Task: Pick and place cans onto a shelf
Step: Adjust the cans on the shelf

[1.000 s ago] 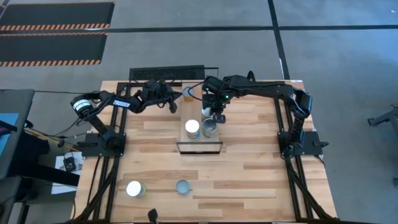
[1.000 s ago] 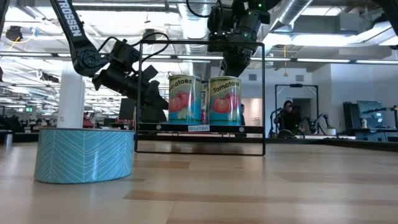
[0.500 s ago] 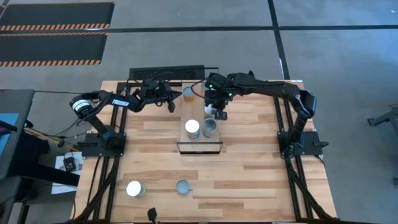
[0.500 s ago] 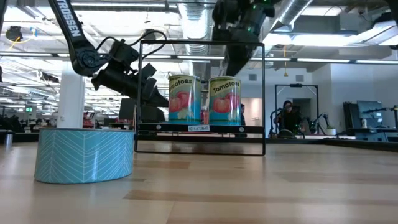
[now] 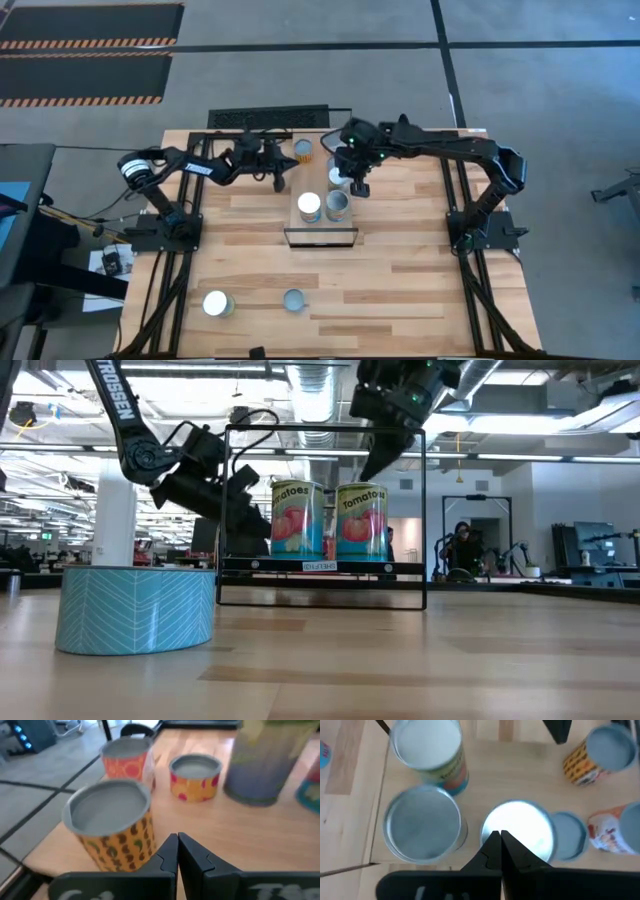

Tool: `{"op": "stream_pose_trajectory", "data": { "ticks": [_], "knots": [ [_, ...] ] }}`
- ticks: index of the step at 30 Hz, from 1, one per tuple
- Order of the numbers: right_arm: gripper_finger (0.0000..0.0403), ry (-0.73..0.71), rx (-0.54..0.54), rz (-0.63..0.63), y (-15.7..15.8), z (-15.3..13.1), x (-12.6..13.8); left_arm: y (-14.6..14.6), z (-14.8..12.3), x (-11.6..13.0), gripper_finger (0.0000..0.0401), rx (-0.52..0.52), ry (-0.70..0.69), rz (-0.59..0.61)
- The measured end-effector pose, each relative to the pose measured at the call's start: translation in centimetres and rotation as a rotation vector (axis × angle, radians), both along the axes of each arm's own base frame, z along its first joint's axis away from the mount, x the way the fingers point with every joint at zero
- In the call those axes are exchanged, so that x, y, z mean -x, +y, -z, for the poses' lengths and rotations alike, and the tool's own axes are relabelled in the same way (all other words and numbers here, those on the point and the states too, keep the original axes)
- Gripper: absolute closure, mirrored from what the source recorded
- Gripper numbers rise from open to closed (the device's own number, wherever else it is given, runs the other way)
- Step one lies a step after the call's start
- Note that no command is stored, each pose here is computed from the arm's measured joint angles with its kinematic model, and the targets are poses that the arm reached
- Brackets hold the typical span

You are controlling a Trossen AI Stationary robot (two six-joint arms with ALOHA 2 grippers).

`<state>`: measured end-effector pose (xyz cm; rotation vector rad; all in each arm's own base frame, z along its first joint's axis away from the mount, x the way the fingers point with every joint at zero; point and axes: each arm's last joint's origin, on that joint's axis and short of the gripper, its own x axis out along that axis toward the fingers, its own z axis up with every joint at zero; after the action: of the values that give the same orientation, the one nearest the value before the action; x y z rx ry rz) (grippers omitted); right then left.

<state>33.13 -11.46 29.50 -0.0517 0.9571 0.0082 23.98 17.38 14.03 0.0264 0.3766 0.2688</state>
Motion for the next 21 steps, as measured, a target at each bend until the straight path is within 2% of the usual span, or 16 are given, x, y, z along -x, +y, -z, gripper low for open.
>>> {"op": "stream_pose_trajectory", "data": {
  "ticks": [6, 12, 21],
  "knots": [
    [0.0395, -0.011, 0.010, -0.014, 0.3, 0.0, 0.0, 0.8, 1.2, -0.5, 0.0401, 0.013, 0.014, -0.067],
    [0.0395, -0.045, 0.030, -0.014, 0.6, -1.4, 0.9, 1.9, 1.4, -1.8, 0.0401, 0.023, 0.007, -0.078],
    [0.0395, -0.130, 0.058, -0.019, 1.5, -4.2, 2.7, 2.2, 1.1, -1.9, 0.0401, 0.017, 0.004, -0.090]
  ]
}}
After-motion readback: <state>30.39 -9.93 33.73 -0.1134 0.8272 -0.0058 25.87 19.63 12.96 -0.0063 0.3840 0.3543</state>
